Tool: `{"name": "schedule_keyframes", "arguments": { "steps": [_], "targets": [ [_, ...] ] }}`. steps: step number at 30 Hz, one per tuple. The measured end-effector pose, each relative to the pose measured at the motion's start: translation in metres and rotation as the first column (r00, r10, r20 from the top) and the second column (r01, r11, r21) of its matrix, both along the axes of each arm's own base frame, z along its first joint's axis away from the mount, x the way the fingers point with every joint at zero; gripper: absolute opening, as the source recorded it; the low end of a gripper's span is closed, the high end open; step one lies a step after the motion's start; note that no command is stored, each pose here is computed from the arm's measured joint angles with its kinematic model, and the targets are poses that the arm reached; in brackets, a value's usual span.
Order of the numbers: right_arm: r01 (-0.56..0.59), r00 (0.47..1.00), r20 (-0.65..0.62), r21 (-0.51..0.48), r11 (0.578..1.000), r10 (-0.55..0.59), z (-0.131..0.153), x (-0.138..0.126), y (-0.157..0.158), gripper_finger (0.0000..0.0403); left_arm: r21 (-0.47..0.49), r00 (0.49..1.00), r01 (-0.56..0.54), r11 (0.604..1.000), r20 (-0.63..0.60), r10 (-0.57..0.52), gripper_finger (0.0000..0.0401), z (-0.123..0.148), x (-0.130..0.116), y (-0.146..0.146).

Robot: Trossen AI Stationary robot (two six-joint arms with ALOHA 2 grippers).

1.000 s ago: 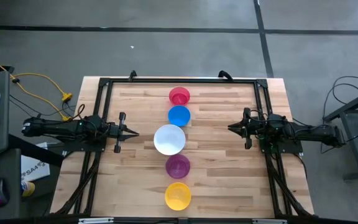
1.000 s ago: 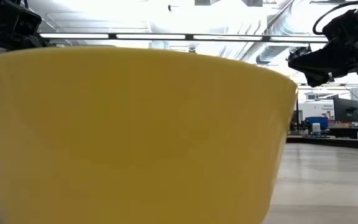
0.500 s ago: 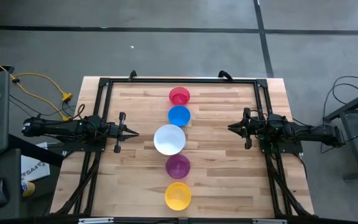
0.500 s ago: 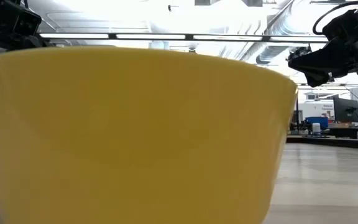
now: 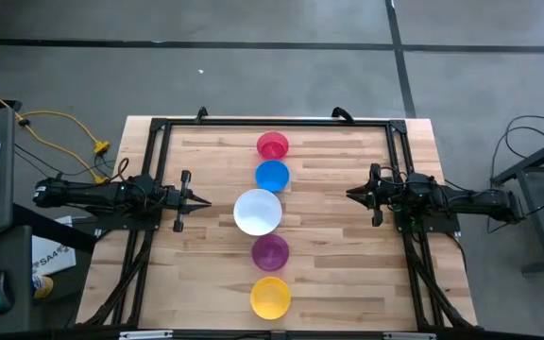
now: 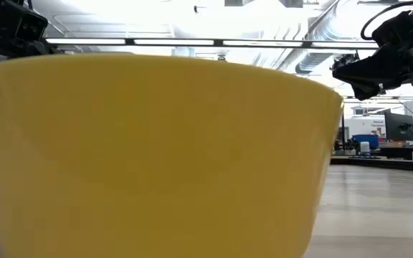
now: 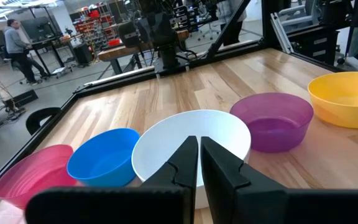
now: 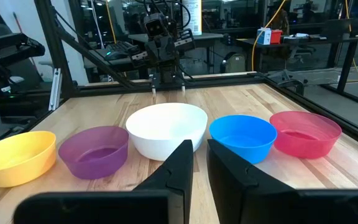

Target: Nest bowls inside each other

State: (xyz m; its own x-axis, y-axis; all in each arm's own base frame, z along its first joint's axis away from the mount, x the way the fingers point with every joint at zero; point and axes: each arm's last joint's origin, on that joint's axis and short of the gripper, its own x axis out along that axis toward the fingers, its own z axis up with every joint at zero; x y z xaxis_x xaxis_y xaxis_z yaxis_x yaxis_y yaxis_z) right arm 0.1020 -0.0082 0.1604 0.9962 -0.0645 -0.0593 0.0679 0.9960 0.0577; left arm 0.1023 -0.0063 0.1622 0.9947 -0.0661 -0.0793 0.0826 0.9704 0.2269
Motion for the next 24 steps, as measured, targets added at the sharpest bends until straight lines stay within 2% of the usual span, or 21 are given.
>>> {"name": "schedule_keyframes", "arguments": {
  "steps": [14, 20, 24],
  "targets": [
    [0.0, 1.0, 0.0, 0.0, 1.0, 0.0, 0.0001, 0.0, 0.0, 0.0039, -0.011, 1.0, -0.001, 1.0, -0.001, 0.001, 0.0019, 0.0, 0.0, 0.0],
    [0.0, 1.0, 0.0, 0.0, 1.0, 0.0, 0.0, 0.0, 0.0, 0.0039, -0.17, 1.0, -0.014, 0.985, -0.012, 0.012, 0.0019, 0.0001, 0.0, 0.0],
    [0.0, 1.0, 0.0, 0.0, 1.0, 0.0, 0.0, 0.0, 0.0, 0.0039, -0.217, 1.0, -0.019, 0.976, -0.016, 0.015, 0.0019, 0.0, 0.0, 0.0]
  ]
}}
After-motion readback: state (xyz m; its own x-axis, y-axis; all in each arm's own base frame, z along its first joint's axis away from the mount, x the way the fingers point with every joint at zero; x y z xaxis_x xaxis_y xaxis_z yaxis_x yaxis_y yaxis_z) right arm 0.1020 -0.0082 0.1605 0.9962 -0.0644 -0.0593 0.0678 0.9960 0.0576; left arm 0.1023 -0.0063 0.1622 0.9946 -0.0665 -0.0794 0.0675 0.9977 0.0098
